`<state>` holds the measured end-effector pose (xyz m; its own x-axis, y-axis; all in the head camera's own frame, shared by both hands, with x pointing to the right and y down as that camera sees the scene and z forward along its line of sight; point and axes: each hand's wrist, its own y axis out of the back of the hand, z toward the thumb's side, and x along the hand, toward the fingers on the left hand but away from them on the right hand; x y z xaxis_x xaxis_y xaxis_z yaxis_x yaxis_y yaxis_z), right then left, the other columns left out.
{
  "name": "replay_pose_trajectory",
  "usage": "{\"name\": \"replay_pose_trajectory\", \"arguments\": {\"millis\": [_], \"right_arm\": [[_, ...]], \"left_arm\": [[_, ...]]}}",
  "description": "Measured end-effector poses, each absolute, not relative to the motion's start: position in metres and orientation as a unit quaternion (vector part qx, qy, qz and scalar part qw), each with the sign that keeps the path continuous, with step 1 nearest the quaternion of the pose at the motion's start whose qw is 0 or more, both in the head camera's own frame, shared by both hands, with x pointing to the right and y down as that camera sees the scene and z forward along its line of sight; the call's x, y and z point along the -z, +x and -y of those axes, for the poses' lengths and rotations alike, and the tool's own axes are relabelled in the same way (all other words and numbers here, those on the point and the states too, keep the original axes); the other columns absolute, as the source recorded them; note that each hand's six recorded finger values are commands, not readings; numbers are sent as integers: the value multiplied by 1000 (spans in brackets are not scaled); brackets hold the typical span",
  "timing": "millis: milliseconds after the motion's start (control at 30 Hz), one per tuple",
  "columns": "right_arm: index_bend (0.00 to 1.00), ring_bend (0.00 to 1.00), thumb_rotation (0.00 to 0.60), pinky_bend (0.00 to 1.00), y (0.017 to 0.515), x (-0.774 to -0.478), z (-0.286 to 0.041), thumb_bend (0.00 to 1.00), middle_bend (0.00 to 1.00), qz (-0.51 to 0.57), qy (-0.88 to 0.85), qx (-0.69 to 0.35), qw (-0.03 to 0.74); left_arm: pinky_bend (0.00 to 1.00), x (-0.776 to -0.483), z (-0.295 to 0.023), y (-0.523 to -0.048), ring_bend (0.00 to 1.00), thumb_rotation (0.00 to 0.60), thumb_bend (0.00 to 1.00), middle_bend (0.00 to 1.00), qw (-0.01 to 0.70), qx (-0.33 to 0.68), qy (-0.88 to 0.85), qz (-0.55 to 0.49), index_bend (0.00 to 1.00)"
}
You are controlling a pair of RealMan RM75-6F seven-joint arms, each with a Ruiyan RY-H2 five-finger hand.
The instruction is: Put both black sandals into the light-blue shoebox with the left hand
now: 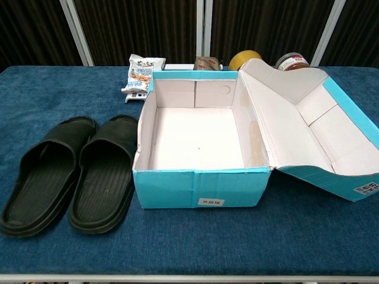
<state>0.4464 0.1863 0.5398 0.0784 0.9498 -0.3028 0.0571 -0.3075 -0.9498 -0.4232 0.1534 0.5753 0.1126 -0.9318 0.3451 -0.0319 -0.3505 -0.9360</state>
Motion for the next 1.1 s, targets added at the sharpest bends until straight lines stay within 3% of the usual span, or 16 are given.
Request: {"name": "replay_pose_trajectory", "arguments": {"millis": [133, 233, 367, 667, 1100], "right_arm": [[0, 0, 600, 0, 445, -539, -188, 26, 0, 416, -609, -532, 416], [0, 0, 600, 0, 446, -539, -190, 26, 0, 415, -612, -532, 413], [0, 0, 600, 0, 448, -536, -190, 26, 0, 413, -610, -533, 415], [0, 0, 600, 0, 449, -534, -192, 26, 0, 413, -612, -533, 413], [0, 0, 600, 0, 457, -532, -192, 26, 0, 415, -612, -535, 408]], "left_arm": [[437, -579, -130, -399, 406, 600, 86, 99, 420, 513, -647, -376, 156], [560, -587, -119, -377, 525, 600, 85, 130, 408, 499, -674, -361, 156], [671, -603, -112, -348, 590, 600, 85, 130, 381, 494, -709, -329, 153], [740, -656, -123, -283, 617, 600, 66, 47, 288, 505, -776, -244, 90], [742, -697, -141, -226, 643, 600, 66, 36, 256, 527, -791, -176, 85]]}}
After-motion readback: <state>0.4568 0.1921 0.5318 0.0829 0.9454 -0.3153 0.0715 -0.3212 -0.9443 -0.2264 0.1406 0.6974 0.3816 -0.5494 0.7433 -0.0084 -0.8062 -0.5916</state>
